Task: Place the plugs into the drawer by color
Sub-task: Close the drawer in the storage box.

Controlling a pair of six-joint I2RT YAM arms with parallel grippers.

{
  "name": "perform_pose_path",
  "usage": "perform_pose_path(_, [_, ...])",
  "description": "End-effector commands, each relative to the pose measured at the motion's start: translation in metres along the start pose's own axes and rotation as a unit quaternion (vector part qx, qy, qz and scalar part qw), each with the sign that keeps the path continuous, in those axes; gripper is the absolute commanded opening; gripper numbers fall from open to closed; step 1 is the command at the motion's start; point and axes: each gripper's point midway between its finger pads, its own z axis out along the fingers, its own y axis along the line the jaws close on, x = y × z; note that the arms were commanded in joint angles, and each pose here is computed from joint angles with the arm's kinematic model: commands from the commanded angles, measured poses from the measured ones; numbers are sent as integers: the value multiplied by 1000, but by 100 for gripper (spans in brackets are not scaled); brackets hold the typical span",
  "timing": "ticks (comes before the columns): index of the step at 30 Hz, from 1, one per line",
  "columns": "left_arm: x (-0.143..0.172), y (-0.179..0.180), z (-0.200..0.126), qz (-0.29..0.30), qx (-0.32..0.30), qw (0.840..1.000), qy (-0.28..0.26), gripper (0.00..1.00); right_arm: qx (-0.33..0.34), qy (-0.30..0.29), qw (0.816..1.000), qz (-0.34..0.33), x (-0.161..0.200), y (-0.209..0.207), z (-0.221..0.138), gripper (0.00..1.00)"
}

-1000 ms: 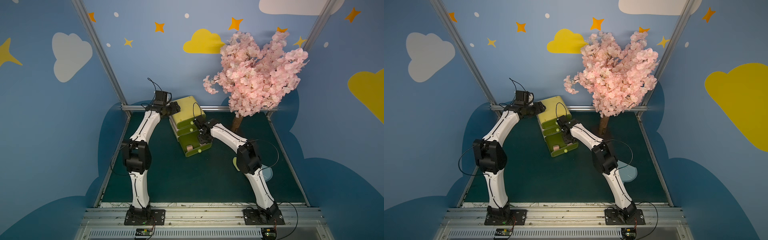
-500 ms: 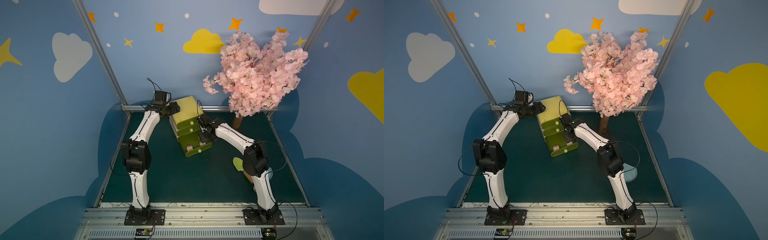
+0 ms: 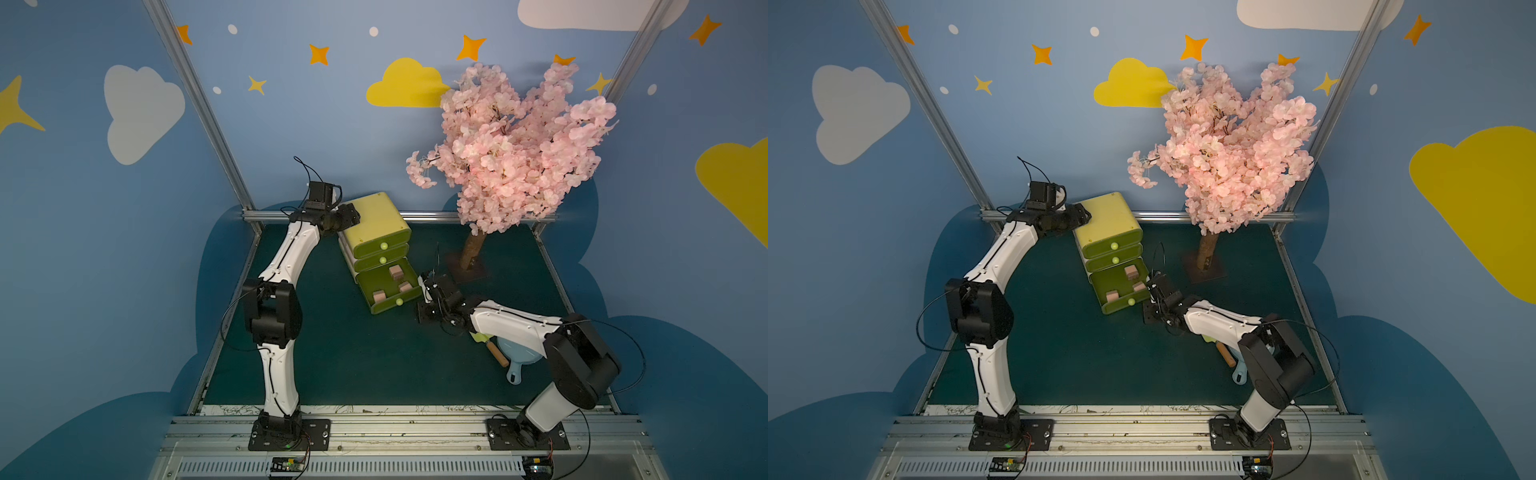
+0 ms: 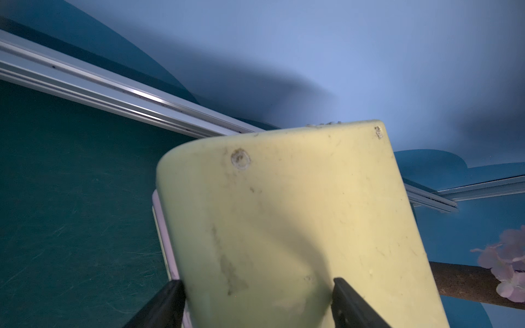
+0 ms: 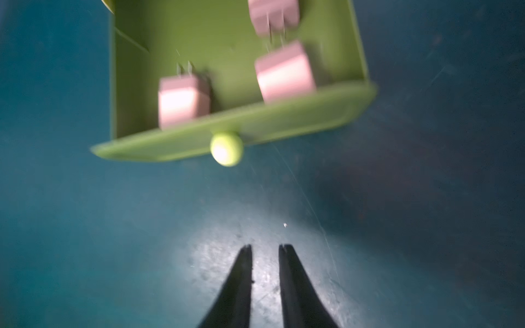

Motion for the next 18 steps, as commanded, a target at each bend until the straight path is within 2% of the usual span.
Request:
perform_pose_path(1, [48,17,25,-12,-18,996,85,81,-74,-78,994,15,-36,37,5,12])
perform_pose_path(6, [49,17,24,-12,-21,996,86,81,-73,-76,994,10,-29,33,34,4])
perform_pose_path(11, [48,19,21,-5,-28,996,83,81,-80,-70,994,14,-30,37,54,2])
perform_pose_path(18, [48,24,17,-2,-36,996,83,81,-91,-74,993,12,-40,45,64,0])
